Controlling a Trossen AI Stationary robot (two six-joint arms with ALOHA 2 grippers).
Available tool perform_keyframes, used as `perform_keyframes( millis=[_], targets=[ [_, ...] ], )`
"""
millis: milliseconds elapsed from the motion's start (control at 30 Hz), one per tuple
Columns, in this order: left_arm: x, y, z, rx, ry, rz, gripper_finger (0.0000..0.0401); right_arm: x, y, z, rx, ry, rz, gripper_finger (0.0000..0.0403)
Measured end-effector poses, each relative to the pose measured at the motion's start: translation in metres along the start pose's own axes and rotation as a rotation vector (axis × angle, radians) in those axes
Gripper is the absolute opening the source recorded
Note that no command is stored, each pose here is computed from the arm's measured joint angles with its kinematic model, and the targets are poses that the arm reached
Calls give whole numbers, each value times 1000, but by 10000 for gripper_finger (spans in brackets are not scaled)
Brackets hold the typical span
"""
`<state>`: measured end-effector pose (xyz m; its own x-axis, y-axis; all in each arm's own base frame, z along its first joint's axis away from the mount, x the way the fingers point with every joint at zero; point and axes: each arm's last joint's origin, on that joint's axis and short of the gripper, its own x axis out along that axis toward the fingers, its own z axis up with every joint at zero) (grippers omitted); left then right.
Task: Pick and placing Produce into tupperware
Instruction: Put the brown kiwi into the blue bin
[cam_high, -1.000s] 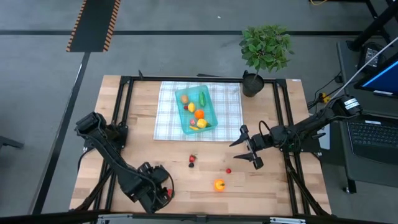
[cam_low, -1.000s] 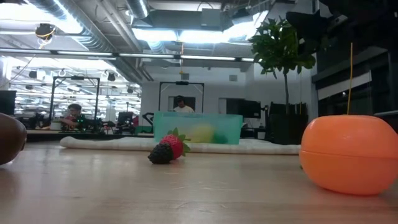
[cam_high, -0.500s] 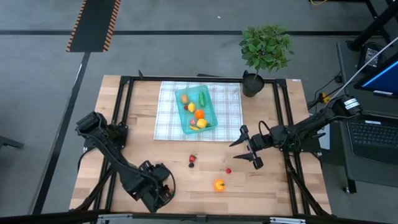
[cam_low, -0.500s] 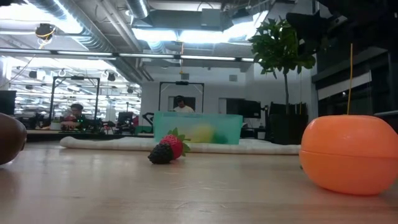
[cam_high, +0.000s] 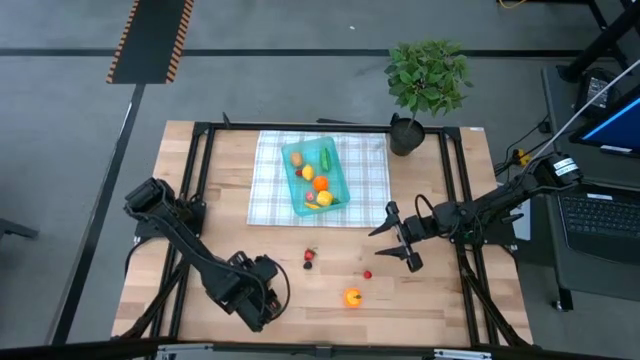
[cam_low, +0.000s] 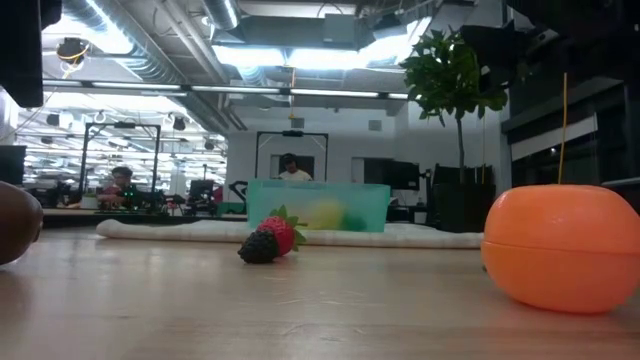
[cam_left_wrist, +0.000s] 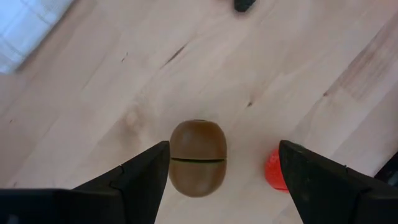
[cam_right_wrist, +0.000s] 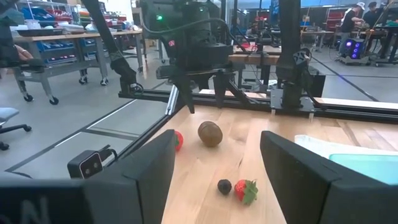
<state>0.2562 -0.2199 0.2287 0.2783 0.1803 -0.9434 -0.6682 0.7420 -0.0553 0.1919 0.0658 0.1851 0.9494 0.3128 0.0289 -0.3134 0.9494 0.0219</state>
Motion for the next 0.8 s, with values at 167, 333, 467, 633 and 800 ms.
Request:
perform_keyframes(
  millis=[167,333,467,633,800],
  targets=[
    [16,-5,-6,11,100,40,289,0,0,0,0,5,0,237],
    [29,-6,-10,27,173,98,289,0,0,-1,0,6,0,237],
    [35,-8,-12,52,161,104,289,0,0,0,1,5,0,237],
    [47,-11,-15,90,166,139,289,0,0,0,3,4,0,237],
    [60,-13,-20,103,171,176,289,0,0,0,5,2,0,237]
  ],
)
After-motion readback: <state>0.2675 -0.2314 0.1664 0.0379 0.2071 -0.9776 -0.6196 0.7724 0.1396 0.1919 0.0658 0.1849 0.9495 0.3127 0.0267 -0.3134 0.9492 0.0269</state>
